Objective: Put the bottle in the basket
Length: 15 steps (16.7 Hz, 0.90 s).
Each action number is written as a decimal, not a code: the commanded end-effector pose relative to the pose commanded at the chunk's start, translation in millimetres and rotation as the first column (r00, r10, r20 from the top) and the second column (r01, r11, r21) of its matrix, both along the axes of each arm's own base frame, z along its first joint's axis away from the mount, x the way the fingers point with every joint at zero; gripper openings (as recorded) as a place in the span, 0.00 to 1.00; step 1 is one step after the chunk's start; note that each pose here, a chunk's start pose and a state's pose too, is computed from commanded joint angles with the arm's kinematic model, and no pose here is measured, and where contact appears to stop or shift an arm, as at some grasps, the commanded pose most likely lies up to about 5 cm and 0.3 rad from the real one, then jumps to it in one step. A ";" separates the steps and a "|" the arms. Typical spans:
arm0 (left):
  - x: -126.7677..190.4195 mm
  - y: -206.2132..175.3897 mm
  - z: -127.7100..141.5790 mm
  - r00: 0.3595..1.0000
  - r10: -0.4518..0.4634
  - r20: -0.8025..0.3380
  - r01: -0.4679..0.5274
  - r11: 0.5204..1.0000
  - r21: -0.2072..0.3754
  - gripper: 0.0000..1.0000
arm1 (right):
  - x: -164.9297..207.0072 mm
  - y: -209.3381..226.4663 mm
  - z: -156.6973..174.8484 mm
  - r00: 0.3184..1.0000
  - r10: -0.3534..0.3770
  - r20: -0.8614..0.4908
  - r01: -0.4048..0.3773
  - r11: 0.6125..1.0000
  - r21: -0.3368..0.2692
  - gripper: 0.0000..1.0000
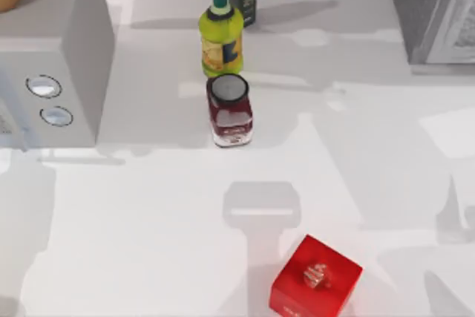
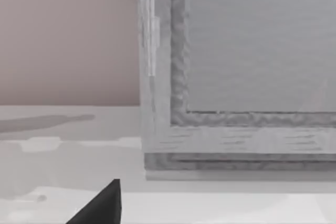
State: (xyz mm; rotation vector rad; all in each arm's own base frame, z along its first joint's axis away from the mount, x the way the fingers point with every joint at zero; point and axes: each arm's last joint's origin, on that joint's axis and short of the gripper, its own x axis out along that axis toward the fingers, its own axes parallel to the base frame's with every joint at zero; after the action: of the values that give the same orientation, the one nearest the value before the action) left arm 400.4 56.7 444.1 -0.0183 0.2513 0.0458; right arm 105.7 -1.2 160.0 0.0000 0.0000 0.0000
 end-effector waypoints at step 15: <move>4.1 0.5 -4.4 1.000 0.001 -0.001 -0.001 1.000 0.000 0.75 | 0.0 0.0 0.0 1.000 0.000 0.000 0.000 1.000 0.000 1.00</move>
State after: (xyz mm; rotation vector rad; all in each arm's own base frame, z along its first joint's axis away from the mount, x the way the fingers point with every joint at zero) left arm 404.6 57.2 439.7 -0.0187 0.2526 0.0464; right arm 105.7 -1.2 160.0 0.0000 0.0000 0.0000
